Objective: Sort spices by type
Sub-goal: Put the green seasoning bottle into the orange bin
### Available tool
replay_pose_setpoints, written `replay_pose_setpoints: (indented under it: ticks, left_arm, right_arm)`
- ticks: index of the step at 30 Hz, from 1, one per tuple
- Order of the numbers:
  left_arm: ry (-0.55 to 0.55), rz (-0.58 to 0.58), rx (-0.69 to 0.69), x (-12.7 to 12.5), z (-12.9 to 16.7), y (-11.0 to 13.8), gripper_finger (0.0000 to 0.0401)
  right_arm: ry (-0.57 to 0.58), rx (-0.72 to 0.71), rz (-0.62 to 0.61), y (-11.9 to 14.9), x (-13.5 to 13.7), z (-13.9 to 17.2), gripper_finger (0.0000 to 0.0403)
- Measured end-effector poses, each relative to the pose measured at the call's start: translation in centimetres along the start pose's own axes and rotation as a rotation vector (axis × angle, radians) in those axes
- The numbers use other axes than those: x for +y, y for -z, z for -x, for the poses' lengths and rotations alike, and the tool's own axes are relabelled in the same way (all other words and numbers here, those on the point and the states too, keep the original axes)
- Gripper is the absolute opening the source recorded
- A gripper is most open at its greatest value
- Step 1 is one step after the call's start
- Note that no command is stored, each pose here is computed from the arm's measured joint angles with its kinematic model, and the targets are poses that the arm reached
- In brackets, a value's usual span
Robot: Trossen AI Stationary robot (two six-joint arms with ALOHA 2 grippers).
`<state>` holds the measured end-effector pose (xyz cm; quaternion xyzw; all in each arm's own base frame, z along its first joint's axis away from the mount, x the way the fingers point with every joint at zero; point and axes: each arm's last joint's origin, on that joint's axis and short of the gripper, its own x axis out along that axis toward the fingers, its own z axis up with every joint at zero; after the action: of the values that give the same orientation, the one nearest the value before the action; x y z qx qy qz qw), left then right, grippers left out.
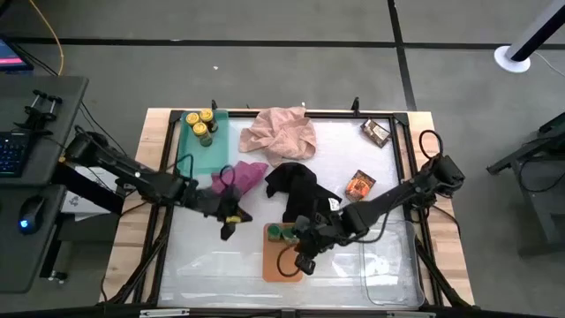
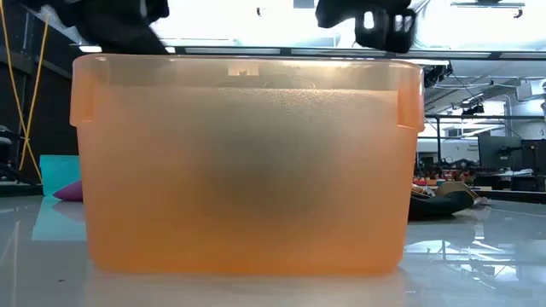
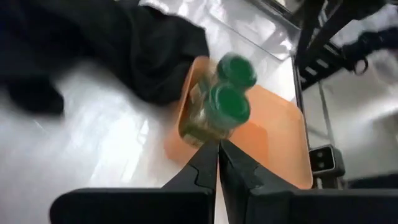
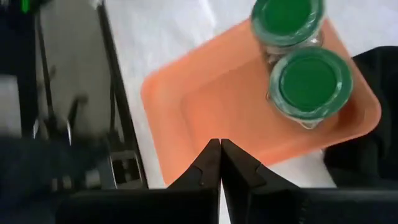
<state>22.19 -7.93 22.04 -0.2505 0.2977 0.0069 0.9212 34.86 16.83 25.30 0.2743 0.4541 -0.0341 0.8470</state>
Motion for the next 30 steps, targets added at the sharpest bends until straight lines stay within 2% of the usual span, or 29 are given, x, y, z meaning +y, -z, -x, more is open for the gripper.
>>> replay_pose_setpoints:
  ticks: [6, 11, 14, 19, 22, 30]
  left_arm:
    - [-0.09, 0.153, -0.023, -0.4, -1.0, 3.6, 0.0]
    - [-0.084, 0.193, 0.034, -1.0, -3.0, 5.2, 0.0]
    - [-0.094, 0.189, 0.063, -1.5, -4.3, 5.8, 0.0]
    - [-0.134, 0.162, 0.097, -1.9, -6.3, 6.4, 0.0]
    - [-0.161, 0.142, 0.112, -1.7, -7.2, 6.6, 0.0]
    - [-0.11, 0.163, 0.086, -1.6, -8.7, 6.7, 0.0]
  right_arm:
    - [0.108, -0.106, -0.136, 1.2, 0.5, 0.0, 0.0001]
    - [0.103, -0.126, -0.186, 1.9, 0.9, -2.2, 0.0001]
    - [0.086, -0.129, -0.227, 2.1, 1.1, -3.7, 0.0]
    - [0.167, -0.19, -0.344, 2.3, 0.4, -4.5, 0.0]
    - [0.174, -0.213, -0.399, 2.1, 0.2, -4.5, 0.0]
    - [0.201, -0.185, -0.471, 1.8, -0.6, -4.6, 0.0]
